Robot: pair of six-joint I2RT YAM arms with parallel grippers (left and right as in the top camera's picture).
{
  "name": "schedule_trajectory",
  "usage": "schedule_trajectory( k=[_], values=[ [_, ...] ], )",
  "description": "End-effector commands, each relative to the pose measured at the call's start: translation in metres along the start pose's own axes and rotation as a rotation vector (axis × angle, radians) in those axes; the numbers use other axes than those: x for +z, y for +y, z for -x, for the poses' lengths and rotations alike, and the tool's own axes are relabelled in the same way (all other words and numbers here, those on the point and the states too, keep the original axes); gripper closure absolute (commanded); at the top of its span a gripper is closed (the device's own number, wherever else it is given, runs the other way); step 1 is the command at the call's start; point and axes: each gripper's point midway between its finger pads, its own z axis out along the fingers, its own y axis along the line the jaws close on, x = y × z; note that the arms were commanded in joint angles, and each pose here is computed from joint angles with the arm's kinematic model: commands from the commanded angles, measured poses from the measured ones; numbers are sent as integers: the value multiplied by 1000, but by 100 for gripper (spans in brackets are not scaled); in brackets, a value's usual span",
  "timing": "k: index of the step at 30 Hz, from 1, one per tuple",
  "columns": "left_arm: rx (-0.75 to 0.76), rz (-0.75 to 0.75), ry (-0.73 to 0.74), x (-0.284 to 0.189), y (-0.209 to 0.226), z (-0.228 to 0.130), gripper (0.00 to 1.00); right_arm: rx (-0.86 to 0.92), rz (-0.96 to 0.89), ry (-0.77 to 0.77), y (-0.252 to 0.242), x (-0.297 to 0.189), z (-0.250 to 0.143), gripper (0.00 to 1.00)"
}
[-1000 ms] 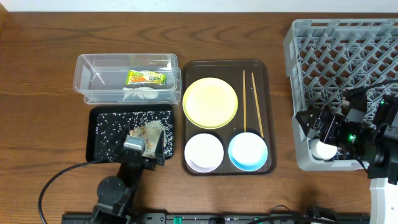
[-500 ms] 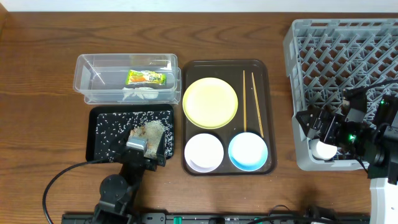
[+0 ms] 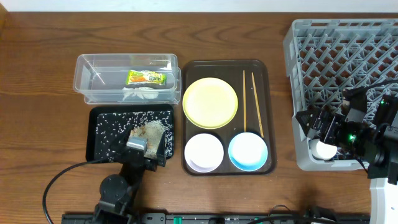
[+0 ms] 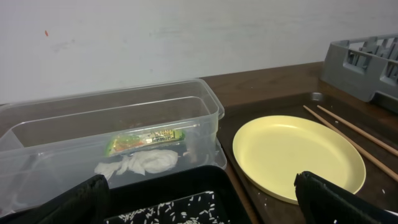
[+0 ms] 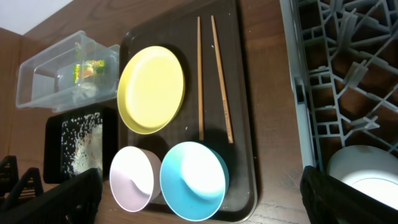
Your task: Sort waste into correct bins and load items into the dishwasher rack
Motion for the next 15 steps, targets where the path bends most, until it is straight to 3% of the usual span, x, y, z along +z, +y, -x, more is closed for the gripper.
schedule_trajectory(
  k=[1, 15],
  values=[
    [3, 10, 50, 1, 2, -17, 3, -16, 10, -8, 4, -2, 2, 1],
    [3, 10, 50, 1, 2, -17, 3, -17, 11, -10, 5, -2, 3, 1]
  ],
)
